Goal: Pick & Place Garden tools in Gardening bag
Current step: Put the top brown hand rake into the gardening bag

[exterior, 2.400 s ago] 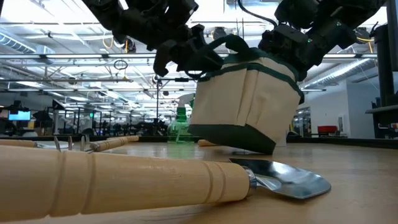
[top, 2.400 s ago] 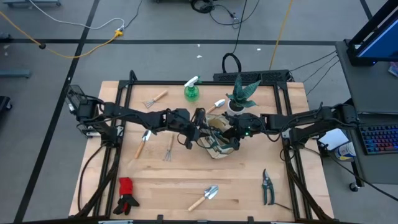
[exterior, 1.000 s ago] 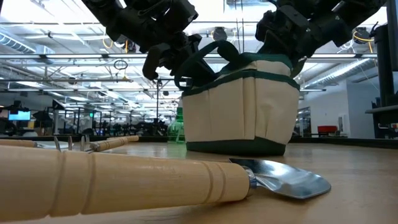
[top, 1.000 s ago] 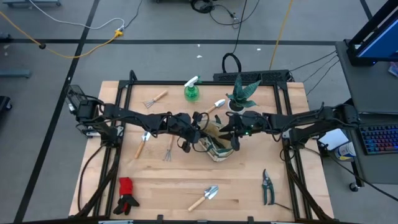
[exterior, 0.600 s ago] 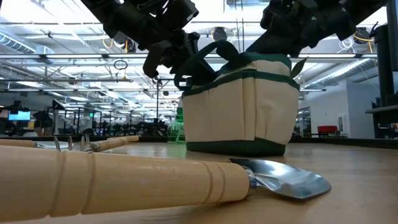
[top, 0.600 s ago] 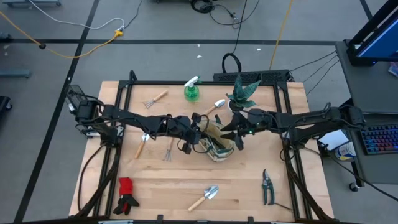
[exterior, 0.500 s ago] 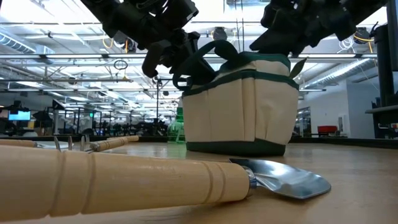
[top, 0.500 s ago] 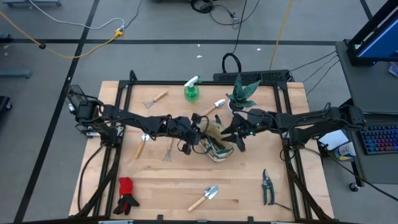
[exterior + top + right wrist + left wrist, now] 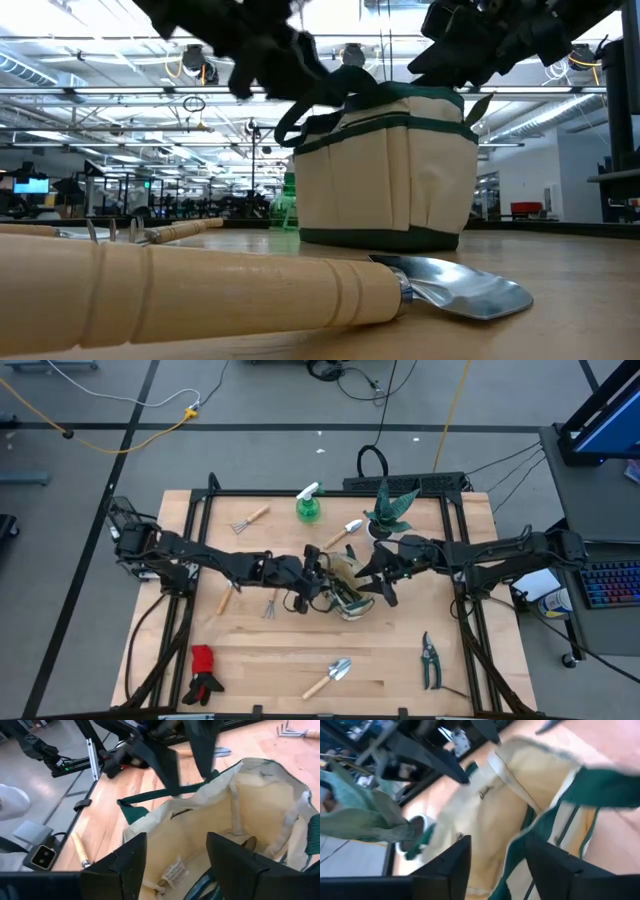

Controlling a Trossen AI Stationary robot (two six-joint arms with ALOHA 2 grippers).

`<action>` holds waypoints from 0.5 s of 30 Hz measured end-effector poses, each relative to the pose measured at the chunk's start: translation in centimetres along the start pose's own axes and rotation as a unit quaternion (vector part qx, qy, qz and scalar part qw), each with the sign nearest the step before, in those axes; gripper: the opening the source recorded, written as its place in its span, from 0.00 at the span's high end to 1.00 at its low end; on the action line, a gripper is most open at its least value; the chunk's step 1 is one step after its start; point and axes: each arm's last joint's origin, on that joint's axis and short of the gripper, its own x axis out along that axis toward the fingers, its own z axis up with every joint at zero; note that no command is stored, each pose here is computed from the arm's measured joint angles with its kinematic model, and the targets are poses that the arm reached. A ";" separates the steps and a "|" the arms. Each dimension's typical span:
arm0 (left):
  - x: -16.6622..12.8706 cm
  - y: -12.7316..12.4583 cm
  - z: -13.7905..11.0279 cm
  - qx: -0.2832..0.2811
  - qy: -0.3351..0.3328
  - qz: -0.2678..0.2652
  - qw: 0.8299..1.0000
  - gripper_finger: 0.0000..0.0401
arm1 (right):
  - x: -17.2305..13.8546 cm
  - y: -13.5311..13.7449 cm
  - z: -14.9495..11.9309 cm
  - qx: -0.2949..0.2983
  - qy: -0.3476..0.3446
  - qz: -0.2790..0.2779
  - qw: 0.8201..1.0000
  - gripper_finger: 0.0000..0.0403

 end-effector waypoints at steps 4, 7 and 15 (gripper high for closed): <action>-1.7 0.0 1.4 -0.013 -0.017 0.014 1.000 0.47 | 0.0 -0.1 0.0 -0.014 -0.003 -0.011 1.000 0.44; -3.1 0.3 2.3 -0.040 -0.037 0.020 0.998 0.46 | 0.0 -0.1 0.0 -0.023 -0.003 -0.010 1.000 0.42; -5.8 1.7 2.1 -0.166 -0.014 0.015 0.986 0.46 | 0.0 0.0 0.3 -0.028 -0.018 -0.007 0.999 0.44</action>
